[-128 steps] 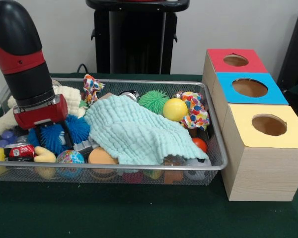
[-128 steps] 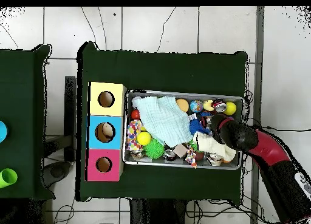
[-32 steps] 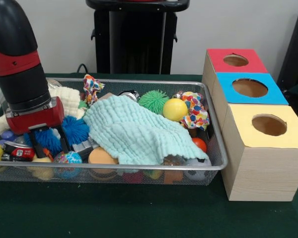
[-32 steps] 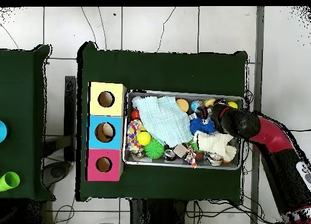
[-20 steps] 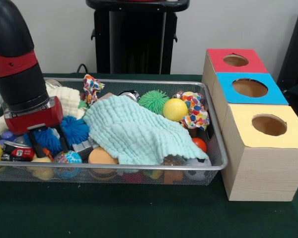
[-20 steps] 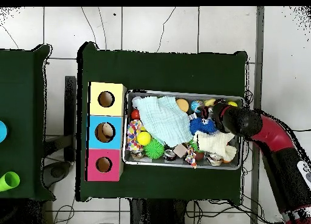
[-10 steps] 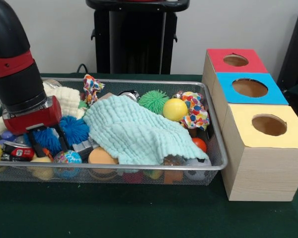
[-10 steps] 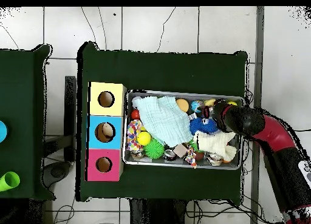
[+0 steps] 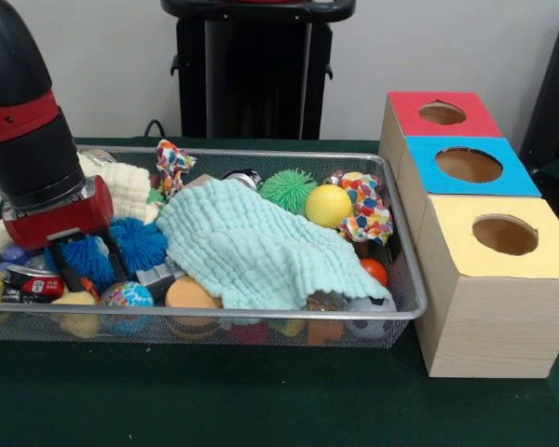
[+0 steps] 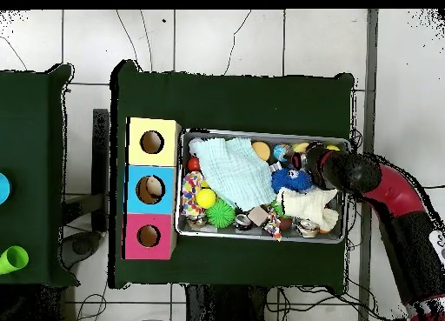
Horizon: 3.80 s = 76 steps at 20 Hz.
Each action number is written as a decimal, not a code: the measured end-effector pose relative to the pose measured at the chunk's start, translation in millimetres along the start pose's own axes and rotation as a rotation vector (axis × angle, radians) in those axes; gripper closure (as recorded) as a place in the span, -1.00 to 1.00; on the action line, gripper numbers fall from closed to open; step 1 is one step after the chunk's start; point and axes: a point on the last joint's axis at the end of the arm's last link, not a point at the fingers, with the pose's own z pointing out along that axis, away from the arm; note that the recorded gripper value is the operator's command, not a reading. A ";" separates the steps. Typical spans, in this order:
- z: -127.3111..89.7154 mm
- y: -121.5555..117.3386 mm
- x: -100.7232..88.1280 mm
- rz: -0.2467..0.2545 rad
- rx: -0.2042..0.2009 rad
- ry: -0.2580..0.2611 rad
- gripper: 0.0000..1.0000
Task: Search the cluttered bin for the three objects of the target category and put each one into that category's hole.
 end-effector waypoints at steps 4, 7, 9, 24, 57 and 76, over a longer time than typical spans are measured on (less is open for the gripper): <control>-5.7 -0.6 -0.1 -0.003 0.001 0.014 -1.00; -9.9 -1.0 0.0 -0.006 0.001 0.025 -1.00; -12.7 -1.3 0.1 -0.008 0.001 0.033 -1.00; -6.8 -7.8 7.1 0.003 -0.007 0.047 -1.00; 5.4 -9.1 11.2 -0.059 0.048 0.076 -1.00; -18.8 -30.9 21.6 -0.015 0.054 0.065 -1.00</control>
